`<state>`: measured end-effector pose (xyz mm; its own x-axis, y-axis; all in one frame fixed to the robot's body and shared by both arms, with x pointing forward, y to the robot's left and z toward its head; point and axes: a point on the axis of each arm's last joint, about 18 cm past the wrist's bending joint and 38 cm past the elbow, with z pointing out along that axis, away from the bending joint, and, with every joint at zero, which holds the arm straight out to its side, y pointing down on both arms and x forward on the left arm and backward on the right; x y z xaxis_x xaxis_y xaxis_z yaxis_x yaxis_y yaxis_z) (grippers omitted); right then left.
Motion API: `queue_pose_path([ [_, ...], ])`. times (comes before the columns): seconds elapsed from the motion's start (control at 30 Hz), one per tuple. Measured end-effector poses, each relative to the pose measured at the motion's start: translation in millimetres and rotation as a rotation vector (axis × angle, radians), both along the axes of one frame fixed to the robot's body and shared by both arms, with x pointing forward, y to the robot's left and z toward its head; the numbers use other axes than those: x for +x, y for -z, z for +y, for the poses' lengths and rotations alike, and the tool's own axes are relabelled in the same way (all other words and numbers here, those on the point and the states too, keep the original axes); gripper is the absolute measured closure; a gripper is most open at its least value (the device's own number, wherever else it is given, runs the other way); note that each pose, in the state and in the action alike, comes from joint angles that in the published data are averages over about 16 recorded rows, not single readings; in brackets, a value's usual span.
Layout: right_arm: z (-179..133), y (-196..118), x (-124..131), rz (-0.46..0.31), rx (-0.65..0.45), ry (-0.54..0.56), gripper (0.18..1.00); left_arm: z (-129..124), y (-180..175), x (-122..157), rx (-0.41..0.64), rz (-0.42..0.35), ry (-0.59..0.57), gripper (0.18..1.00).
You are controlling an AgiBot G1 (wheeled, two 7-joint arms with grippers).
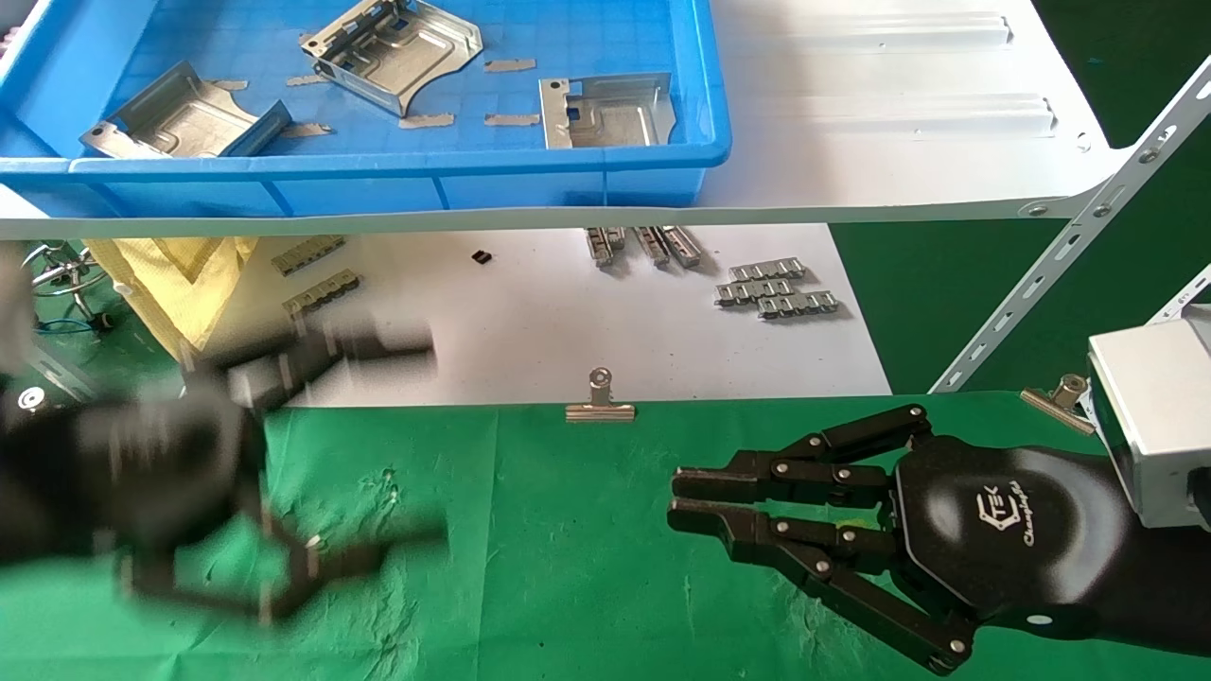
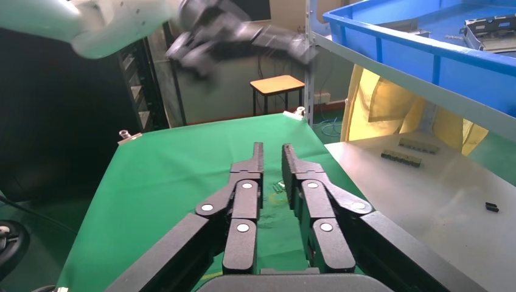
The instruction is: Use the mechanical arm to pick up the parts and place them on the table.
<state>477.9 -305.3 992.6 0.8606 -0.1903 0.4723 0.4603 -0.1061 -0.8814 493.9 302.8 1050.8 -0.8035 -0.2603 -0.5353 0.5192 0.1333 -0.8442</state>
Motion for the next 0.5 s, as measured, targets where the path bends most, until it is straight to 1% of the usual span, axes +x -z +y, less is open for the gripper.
queue_pose_path([
  [0.1, 0, 0, 0, 0.000, 0.000, 0.000, 0.896, 2, -29, 14, -0.017, -0.025, -0.052, 0.184],
  [0.2, 0, 0, 0, 0.000, 0.000, 0.000, 0.924, 5, -60, 34, -0.042, -0.045, -0.121, 0.184],
  [0.37, 0, 0, 0, 0.000, 0.000, 0.000, 0.963, 10, -110, 77, -0.095, -0.060, -0.267, 0.184],
  [0.5, 0, 0, 0, 0.000, 0.000, 0.000, 0.981, 15, -141, 113, -0.130, -0.058, -0.407, 0.184],
])
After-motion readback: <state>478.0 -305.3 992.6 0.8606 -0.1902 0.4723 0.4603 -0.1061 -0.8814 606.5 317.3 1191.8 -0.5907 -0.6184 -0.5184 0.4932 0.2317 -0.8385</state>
